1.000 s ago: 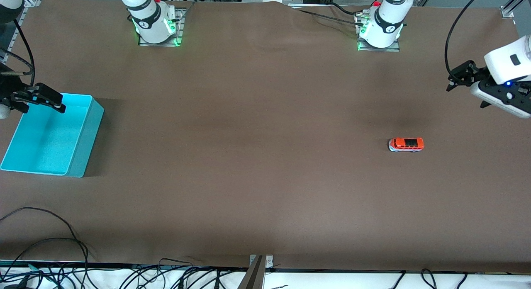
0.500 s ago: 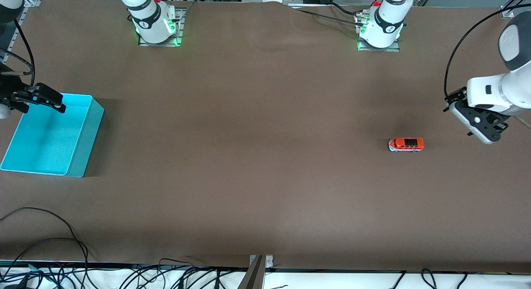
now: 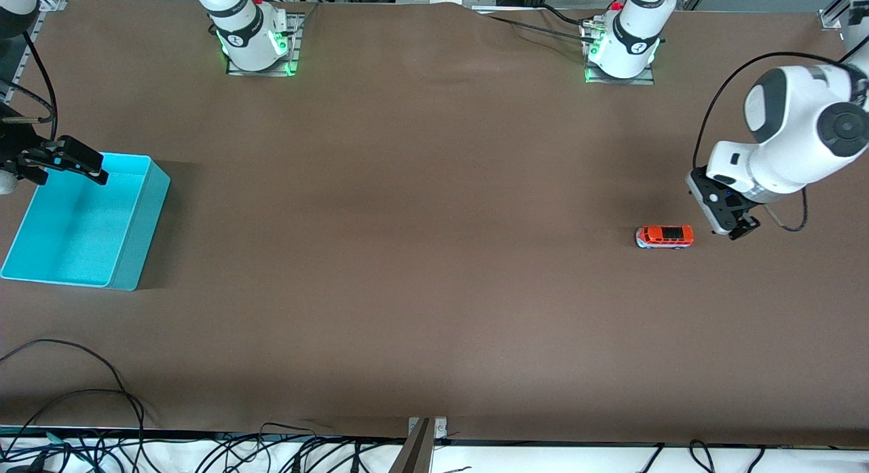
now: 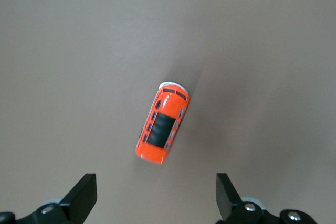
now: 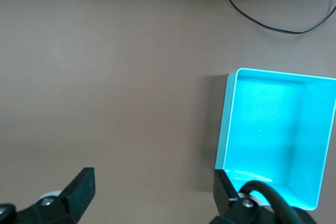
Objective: Wind up bus and store in blue box
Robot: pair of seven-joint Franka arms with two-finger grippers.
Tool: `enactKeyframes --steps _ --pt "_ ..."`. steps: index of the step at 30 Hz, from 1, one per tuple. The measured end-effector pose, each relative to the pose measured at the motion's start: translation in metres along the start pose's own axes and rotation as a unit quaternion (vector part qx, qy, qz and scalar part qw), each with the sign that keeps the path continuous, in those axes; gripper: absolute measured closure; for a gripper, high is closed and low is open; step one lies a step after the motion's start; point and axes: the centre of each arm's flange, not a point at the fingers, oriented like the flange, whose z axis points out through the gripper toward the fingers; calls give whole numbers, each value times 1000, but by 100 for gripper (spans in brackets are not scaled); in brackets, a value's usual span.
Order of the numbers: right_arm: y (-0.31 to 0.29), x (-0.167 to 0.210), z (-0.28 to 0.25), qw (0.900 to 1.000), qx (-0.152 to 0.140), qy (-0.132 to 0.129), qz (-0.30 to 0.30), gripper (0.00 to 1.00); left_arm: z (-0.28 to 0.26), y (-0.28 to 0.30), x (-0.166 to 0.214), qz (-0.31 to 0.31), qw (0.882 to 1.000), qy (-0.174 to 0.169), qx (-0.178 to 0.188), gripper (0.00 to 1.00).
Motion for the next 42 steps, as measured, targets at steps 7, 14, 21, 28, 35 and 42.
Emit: enactKeyframes --steps 7,14,21,28,35,42 --pt "0 0 0 1000 0 0 0 0 74 6 5 87 996 9 6 0" --pt "0 0 0 1000 0 0 0 0 125 2 8 141 990 13 3 0" --pt "0 0 0 1000 0 -1 0 0 144 -4 2 179 984 17 15 0" --pt "0 0 0 1000 0 -1 0 0 152 -8 -10 181 983 18 13 0" --pt "0 0 0 1000 0 -1 0 0 152 -7 -6 185 982 18 14 20" --pt "0 0 0 1000 0 -1 0 0 151 -8 -5 197 980 18 15 48"
